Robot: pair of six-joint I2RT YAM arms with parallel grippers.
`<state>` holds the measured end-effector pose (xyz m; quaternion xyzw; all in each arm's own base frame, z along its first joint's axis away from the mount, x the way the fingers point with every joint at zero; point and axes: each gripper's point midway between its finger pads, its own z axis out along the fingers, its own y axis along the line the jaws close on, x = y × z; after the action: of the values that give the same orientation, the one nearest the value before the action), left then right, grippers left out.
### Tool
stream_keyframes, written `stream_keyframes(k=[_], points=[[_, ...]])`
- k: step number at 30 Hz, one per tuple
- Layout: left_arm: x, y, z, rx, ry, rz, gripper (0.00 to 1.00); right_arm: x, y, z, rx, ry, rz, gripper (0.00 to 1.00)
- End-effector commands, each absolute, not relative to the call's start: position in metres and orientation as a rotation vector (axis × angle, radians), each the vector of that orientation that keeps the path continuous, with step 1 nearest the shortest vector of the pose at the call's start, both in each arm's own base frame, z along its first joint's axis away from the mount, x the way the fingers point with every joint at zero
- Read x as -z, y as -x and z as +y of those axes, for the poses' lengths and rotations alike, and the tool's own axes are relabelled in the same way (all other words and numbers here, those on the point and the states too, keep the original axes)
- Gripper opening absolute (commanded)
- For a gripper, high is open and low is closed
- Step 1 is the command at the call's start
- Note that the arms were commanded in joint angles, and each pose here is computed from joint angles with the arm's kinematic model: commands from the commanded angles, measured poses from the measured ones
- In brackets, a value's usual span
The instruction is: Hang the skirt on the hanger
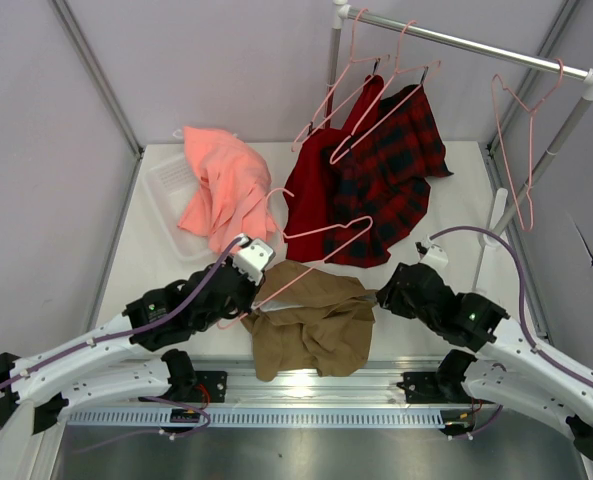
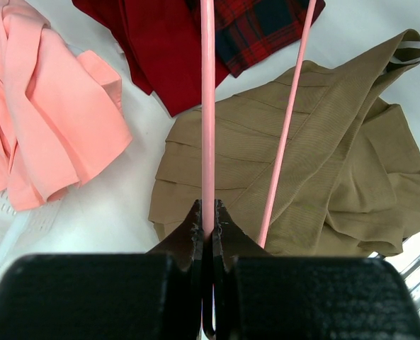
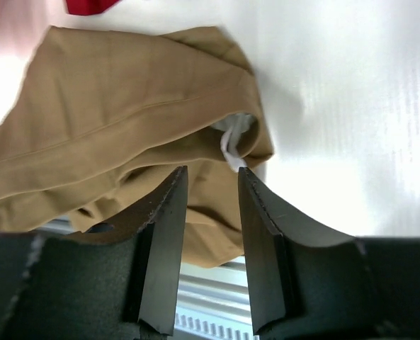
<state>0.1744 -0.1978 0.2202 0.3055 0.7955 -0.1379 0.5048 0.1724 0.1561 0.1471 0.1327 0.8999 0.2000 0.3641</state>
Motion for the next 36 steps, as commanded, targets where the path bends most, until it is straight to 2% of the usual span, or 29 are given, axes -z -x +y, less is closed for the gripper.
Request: stream_keyframes(k=[1, 14, 25, 36], points=[[-0.231, -0.175, -0.206, 0.386, -0.705, 1.884, 0.00, -0.151, -0.179, 0.148, -0.433, -0.308, 2.292, 0.39], [-0.228, -0.175, -0.206, 0.379, -0.714, 1.895, 0.00, -0.145, -0.187, 0.156, -0.402, -0.119, 2.276, 0.38], [-0.226, -0.174, -0.207, 0.381, -0.720, 1.900, 0.00, -0.140, -0.193, 0.153, -0.329, 0.059, 2.247, 0.34], [-0.225, -0.175, -0.207, 0.373, -0.723, 1.903, 0.00, -0.127, -0.189, 0.165, -0.383, 0.155, 2.258, 0.34]])
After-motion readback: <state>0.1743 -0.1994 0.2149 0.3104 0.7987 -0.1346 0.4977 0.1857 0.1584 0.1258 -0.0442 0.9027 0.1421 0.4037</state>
